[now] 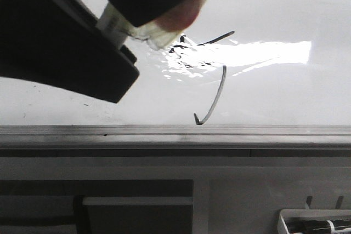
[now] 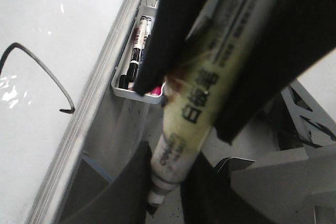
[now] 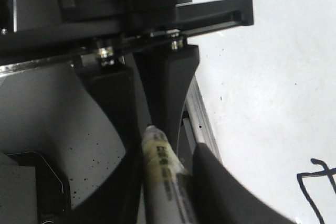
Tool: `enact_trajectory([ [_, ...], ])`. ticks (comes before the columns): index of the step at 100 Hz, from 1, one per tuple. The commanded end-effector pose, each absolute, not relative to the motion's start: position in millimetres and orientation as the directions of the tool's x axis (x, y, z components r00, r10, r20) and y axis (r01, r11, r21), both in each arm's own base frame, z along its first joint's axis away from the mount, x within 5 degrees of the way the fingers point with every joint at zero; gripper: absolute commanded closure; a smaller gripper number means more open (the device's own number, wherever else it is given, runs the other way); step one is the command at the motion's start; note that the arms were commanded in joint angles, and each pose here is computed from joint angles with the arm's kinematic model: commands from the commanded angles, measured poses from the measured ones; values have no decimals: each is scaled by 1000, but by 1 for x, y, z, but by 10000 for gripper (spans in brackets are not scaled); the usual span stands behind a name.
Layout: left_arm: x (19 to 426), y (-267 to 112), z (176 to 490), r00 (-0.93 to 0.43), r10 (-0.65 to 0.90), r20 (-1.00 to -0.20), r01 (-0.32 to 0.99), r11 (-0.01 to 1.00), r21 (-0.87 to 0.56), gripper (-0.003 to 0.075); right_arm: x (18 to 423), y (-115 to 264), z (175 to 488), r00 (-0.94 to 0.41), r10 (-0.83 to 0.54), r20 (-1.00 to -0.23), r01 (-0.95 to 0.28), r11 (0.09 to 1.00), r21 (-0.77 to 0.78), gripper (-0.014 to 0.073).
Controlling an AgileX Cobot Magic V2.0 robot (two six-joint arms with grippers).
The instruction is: Write number 5 on whiteboard
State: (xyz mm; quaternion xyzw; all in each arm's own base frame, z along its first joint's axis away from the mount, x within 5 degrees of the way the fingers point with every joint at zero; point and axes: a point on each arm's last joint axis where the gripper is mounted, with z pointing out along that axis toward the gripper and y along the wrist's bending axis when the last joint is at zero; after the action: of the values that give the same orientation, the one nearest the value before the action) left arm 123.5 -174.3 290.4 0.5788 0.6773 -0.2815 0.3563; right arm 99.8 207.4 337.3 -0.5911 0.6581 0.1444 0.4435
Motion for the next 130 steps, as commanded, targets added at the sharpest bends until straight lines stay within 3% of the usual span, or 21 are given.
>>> enact_trajectory([
  [1, 130, -176, 307, -89, 507, -857, 967, 249, 47, 741, 98, 208, 351, 114, -592, -798, -903, 273, -332, 664],
  [21, 130, -176, 307, -89, 507, -857, 967, 249, 47, 741, 98, 208, 351, 111, -590, -799, -904, 274, -328, 662],
  [28, 130, -177, 307, -90, 505, -858, 967, 250, 45, 741, 98, 208, 351, 109, -590, -800, -904, 275, -326, 616],
  [38, 130, -177, 308, -105, 492, -864, 966, 258, 29, 741, 99, 207, 352, 108, -587, -802, -902, 281, -327, 427],
  [50, 130, -177, 309, -127, 478, -869, 963, 268, 6, 741, 98, 204, 356, 124, -580, -805, -896, 283, -343, 106],
  [59, 132, -177, 309, -184, 451, -874, 947, 318, -36, 741, 97, 196, 364, 156, -567, -809, -879, 294, -375, 15],
  [70, 139, -176, 309, -279, 381, -882, 899, 427, -99, 741, 98, 175, 380, 160, -520, -839, -850, 359, -385, 43],
  [82, 151, -169, 300, -443, 193, -876, 751, 614, -244, 741, 100, 146, 396, 117, -442, -889, -808, 478, -344, 147],
  [89, 158, -163, 294, -490, 78, -868, 652, 694, -305, 741, 98, 130, 403, 84, -396, -914, -782, 543, -307, 274],
  [103, 167, -156, 277, -553, -70, -830, 493, 776, -394, 741, 92, 108, 403, 59, -388, -920, -749, 592, -298, 657],
  [130, 175, -171, 255, -585, -121, -802, 377, 835, -400, 741, 89, 103, 392, 39, -402, -915, -753, 590, -291, 656],
])
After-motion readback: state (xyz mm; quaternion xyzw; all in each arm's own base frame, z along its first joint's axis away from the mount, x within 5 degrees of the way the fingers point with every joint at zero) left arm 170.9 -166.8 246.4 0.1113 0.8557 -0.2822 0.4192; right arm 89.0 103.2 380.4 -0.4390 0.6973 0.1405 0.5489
